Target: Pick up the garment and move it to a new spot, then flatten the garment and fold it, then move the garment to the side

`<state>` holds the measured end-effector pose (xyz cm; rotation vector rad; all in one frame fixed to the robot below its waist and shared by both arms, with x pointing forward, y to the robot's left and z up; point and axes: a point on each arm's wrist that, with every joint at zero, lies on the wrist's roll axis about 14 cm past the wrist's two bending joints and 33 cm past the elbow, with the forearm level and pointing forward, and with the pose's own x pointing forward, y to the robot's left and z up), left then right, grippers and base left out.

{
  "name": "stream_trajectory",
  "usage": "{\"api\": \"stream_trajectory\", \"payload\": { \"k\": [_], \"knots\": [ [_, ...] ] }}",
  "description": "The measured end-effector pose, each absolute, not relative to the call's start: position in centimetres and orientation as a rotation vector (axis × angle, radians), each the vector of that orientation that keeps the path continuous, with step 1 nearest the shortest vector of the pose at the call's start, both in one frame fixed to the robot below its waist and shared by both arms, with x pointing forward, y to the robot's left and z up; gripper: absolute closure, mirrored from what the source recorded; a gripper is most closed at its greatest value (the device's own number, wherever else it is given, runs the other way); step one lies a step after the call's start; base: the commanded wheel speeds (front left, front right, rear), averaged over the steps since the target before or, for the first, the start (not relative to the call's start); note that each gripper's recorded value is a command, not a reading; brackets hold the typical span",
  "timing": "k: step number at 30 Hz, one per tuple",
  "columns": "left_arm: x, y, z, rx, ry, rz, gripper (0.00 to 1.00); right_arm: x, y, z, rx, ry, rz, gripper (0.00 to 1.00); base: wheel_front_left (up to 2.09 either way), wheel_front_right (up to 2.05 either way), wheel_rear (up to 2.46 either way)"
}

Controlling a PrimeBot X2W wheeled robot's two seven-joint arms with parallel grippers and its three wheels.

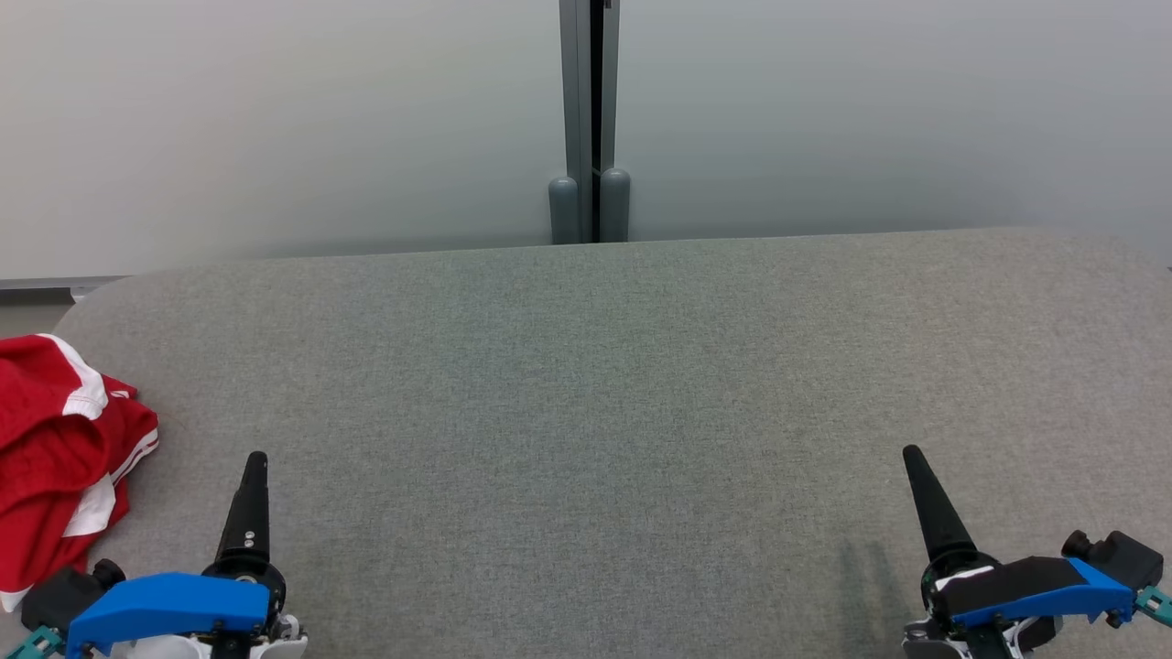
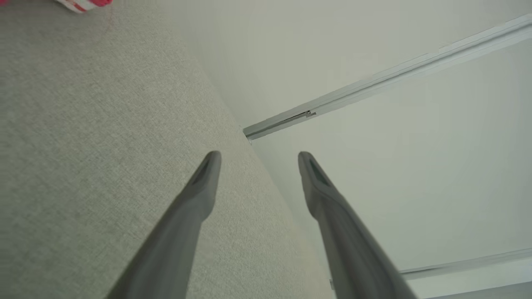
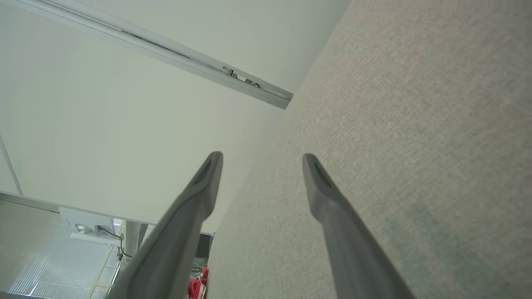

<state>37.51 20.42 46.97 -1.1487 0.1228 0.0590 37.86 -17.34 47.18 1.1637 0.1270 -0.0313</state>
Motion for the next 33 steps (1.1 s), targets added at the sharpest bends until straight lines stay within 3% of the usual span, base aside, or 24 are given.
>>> {"api": "stream_trajectory", "payload": {
  "k": [33],
  "knots": [
    [36.9,19.3,45.0,-0.545,0.198,-0.046,0.0,37.9,-14.7,47.4,0.567,0.116,0.09,0.0,0.0,0.0,0.0]
  ]
}}
